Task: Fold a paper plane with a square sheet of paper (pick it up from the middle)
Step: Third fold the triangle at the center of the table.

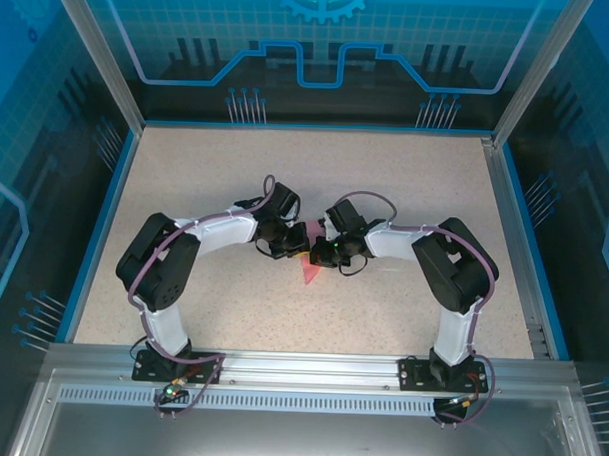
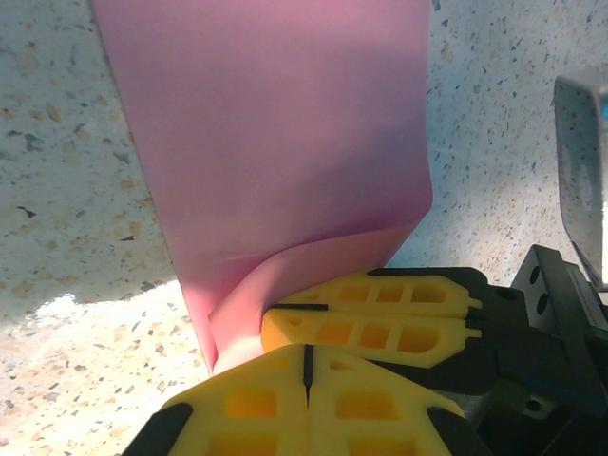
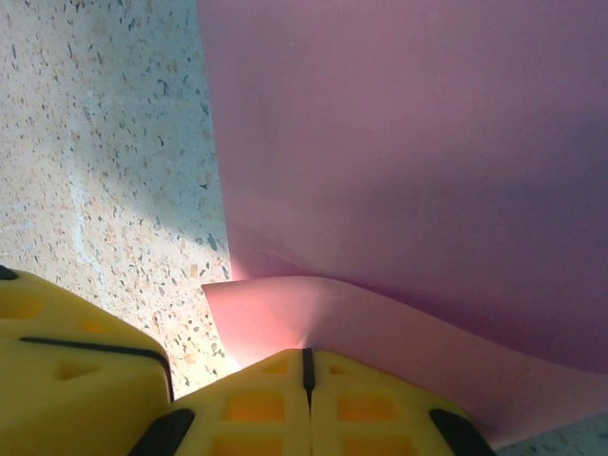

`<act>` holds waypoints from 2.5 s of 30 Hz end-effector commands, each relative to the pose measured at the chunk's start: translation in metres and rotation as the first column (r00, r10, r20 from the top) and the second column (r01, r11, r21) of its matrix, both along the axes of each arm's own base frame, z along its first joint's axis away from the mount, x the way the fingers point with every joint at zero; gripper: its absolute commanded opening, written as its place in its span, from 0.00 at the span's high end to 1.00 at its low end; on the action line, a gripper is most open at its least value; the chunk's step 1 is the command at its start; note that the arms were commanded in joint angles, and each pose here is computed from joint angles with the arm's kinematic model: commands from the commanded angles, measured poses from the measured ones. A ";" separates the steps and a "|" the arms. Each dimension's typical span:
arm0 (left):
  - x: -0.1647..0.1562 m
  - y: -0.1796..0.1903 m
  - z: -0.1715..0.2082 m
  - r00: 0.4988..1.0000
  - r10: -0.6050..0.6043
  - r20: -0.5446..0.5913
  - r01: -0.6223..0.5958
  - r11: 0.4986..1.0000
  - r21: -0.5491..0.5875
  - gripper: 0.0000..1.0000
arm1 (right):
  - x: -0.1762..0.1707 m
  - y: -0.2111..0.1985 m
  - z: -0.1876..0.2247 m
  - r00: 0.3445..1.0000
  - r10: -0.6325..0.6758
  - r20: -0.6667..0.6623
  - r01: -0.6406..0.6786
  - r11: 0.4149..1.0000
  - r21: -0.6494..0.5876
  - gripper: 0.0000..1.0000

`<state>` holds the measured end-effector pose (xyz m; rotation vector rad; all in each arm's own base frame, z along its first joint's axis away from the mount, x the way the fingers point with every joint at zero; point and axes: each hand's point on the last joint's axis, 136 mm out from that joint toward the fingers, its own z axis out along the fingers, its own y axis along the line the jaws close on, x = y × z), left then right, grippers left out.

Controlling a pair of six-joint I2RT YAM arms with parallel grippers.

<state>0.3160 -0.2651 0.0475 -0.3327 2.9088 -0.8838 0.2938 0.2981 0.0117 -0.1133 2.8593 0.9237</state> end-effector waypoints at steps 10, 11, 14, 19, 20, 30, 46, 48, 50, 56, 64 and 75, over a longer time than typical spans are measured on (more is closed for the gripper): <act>-0.003 0.017 -0.019 0.998 0.062 -0.026 -0.059 0.993 0.104 1.00 | -0.013 -0.021 -0.018 0.997 -0.032 -0.071 0.026 0.996 -0.080 0.95; -0.003 0.016 -0.017 0.998 0.062 -0.024 -0.059 0.993 0.098 1.00 | -0.013 -0.022 -0.019 0.997 -0.033 -0.074 0.027 0.996 -0.082 0.95; -0.002 0.014 -0.015 0.998 0.063 -0.017 -0.061 0.995 0.084 1.00 | -0.013 -0.023 -0.020 0.996 -0.037 -0.076 0.030 0.996 -0.083 0.95; -0.002 0.015 -0.013 0.997 0.079 -0.009 -0.078 0.994 0.076 1.00 | -0.014 -0.024 -0.021 0.996 -0.039 -0.079 0.032 0.996 -0.085 0.96; -0.002 0.016 -0.011 0.996 0.084 0.001 -0.084 0.994 0.072 1.00 | -0.014 -0.024 -0.021 0.996 -0.040 -0.077 0.033 0.996 -0.086 0.95; 0.000 0.006 -0.003 0.998 0.064 0.015 -0.064 0.998 0.013 1.00 | -0.015 -0.024 -0.022 0.996 -0.039 -0.084 0.032 0.996 -0.084 0.95; 0.000 0.005 -0.031 0.997 0.054 -0.054 -0.051 0.997 0.062 1.00 | -0.013 -0.022 -0.020 0.996 -0.037 -0.083 0.031 0.997 -0.074 0.95; -0.001 0.008 -0.032 0.997 0.059 -0.056 -0.054 0.995 0.081 1.00 | -0.013 -0.022 -0.019 0.996 -0.039 -0.084 0.033 0.997 -0.071 0.96; -0.001 0.010 -0.033 0.996 0.065 -0.057 -0.059 0.993 0.098 1.00 | -0.013 -0.022 -0.018 0.996 -0.039 -0.083 0.033 0.997 -0.068 0.96; 0.001 0.005 -0.031 0.998 0.049 -0.050 -0.045 0.996 0.072 1.00 | -0.014 -0.023 -0.019 0.995 -0.043 -0.086 0.038 0.997 -0.066 0.96; -0.019 0.021 -0.057 0.991 0.057 -0.117 -0.040 0.989 0.143 1.00 | -0.013 -0.013 0.003 0.999 -0.014 -0.037 0.016 0.999 0.043 0.96; -0.043 0.039 -0.081 0.982 0.078 -0.173 -0.041 0.978 0.207 1.00 | -0.035 0.004 0.034 0.999 0.047 0.018 -0.049 0.982 0.185 0.94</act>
